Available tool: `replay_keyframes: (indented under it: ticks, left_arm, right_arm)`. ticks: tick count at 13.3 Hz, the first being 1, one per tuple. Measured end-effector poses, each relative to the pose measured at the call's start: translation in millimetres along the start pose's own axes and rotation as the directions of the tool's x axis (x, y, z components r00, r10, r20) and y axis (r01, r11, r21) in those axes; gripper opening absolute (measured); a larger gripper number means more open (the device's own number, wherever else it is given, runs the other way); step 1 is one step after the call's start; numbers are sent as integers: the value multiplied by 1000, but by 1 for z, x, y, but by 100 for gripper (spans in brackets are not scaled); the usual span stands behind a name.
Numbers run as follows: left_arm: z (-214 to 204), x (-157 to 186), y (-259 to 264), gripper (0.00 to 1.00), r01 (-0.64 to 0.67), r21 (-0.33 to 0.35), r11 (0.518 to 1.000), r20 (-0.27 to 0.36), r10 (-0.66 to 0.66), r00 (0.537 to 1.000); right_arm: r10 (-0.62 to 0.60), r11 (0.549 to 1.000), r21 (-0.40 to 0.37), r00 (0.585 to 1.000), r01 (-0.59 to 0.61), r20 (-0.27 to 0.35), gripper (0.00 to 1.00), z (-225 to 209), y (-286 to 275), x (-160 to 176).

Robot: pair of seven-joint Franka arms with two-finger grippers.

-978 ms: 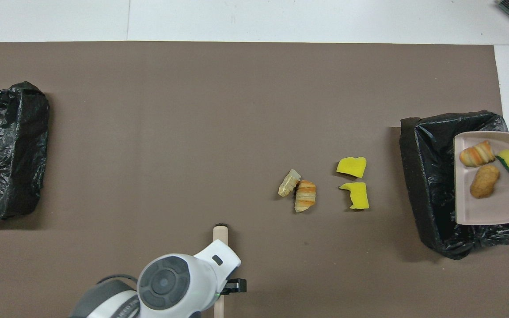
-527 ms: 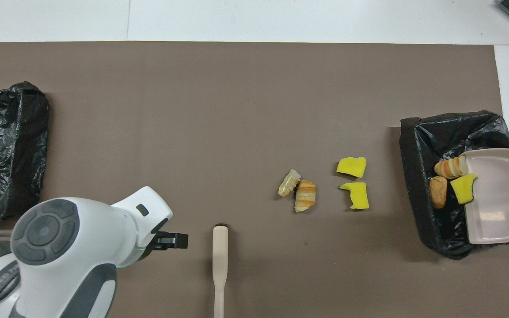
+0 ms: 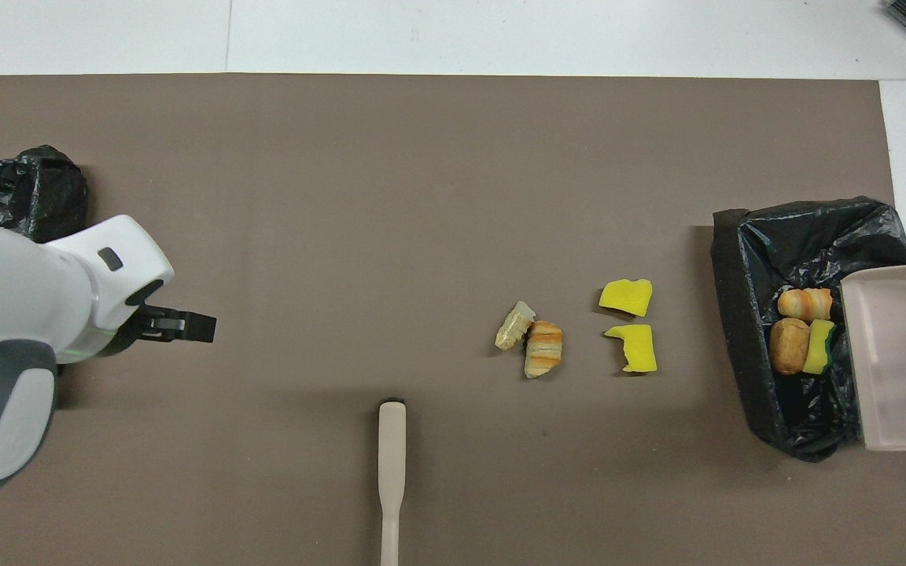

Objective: Sweep and dump trash in bin
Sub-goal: 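Release the brush on the table and withdraw the left gripper, then bring the dustpan back to the table center with the right gripper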

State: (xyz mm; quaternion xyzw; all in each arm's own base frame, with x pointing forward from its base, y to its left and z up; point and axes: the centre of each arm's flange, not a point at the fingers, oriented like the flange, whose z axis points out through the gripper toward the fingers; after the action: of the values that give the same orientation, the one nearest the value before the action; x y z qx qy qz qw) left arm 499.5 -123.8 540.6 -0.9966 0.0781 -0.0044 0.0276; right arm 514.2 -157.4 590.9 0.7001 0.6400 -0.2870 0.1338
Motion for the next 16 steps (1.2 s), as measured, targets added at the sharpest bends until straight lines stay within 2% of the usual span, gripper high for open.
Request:
replay_keyframes:
  ticks: [3,5,8,10,13,16]
  left_arm:
    - [-30,27,-31,100,9,-7,1000,-12,-9,1000]
    - [-55,25,-47,100,2,-7,1000,-7,-2,1000]
    - [-96,18,-75,100,-8,-1,1000,-10,8,1000]
    - [-106,15,-91,100,-5,-3,1000,-12,5,1000]
    - [-107,14,-102,100,-1,-5,1000,-11,1,1000]
    - [-105,11,-104,100,3,-7,1000,11,-3,1000]
  right_arm:
    - [-6,1000,-30,989,1,-148,32,-15,3,32]
    - [101,994,-19,966,-109,-238,32,-28,4,57]
    - [256,964,15,912,-266,-319,32,-63,3,116]
    - [344,936,53,869,-349,-356,32,-82,2,160]
    - [516,852,147,758,-502,-399,32,-109,4,246]
    - [676,728,253,605,-637,-422,32,-125,7,331]
